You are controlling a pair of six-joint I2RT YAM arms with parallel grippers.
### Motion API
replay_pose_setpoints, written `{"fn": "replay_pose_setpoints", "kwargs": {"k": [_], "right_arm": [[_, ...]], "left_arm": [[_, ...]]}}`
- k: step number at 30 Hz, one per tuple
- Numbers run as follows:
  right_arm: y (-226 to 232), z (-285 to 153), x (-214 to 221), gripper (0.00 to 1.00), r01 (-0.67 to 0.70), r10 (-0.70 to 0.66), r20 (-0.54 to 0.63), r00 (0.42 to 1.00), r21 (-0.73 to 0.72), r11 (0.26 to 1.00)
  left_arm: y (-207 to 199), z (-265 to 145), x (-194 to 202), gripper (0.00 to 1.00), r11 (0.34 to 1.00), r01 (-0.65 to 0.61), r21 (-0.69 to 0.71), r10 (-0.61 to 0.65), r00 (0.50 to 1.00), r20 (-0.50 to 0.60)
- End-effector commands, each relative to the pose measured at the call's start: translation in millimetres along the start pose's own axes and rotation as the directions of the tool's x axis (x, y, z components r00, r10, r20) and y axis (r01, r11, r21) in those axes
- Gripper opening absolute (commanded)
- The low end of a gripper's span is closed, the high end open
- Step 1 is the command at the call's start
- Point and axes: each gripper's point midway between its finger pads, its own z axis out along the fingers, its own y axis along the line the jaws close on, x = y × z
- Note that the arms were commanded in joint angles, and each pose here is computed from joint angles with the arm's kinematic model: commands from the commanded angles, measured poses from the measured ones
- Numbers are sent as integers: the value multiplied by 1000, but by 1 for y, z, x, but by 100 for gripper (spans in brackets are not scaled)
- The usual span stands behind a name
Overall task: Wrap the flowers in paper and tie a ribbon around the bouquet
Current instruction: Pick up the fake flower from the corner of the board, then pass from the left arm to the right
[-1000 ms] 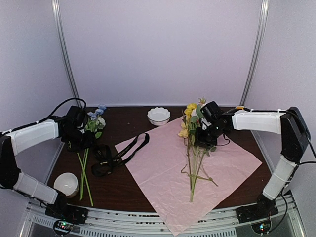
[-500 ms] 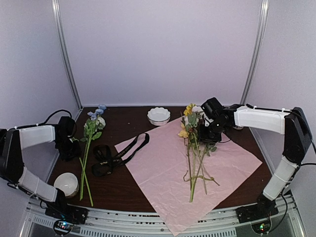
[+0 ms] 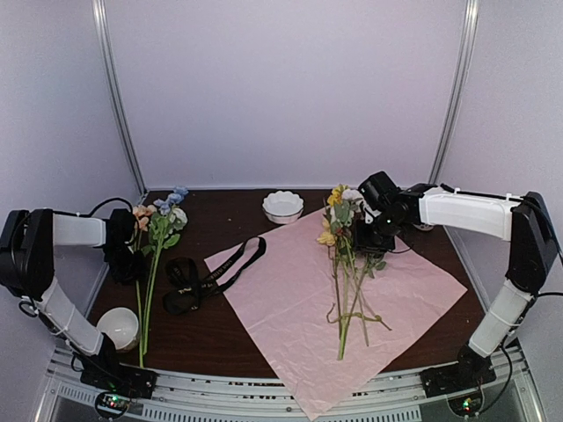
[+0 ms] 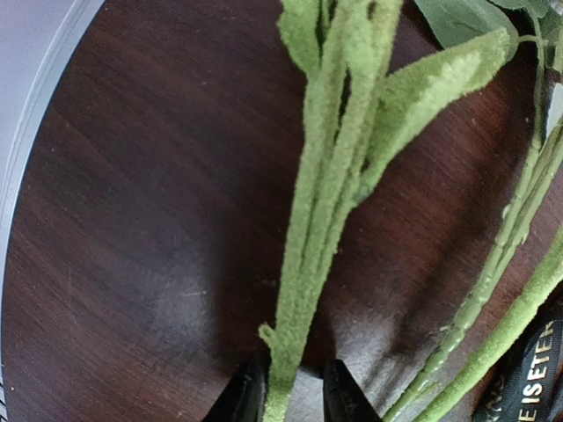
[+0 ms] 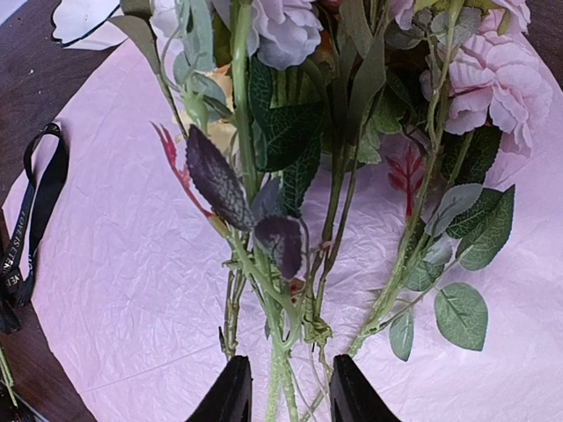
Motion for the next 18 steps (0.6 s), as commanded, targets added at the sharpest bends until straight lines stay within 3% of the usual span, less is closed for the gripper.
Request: {"fn": "replay_pose_setpoints", "kwargs": {"k": [1, 3, 7, 12, 18], "right_arm": [[9, -19, -13, 32, 21, -20, 49, 999, -13, 1000], [9, -20, -14, 32, 23, -22, 51, 998, -11, 1000], [9, -24, -15, 32, 23, -22, 58, 998, -13, 1000], [8, -32, -16, 33, 27, -26, 73, 997, -16, 1000], [11, -41, -18, 33, 33, -29, 91, 995, -34, 999]], "left_arm": [[-6, -1, -10, 28, 999, -7, 32, 6, 1000, 19], [-5, -1, -11, 22, 999, -8, 31, 7, 1000, 20], [-6, -1, -11, 0, 999, -7, 35, 6, 1000, 17], [2, -23, -25, 0, 1000, 13, 1, -13, 995, 94], [11, -97, -60, 0, 999, 37, 7, -37, 955, 294]]}}
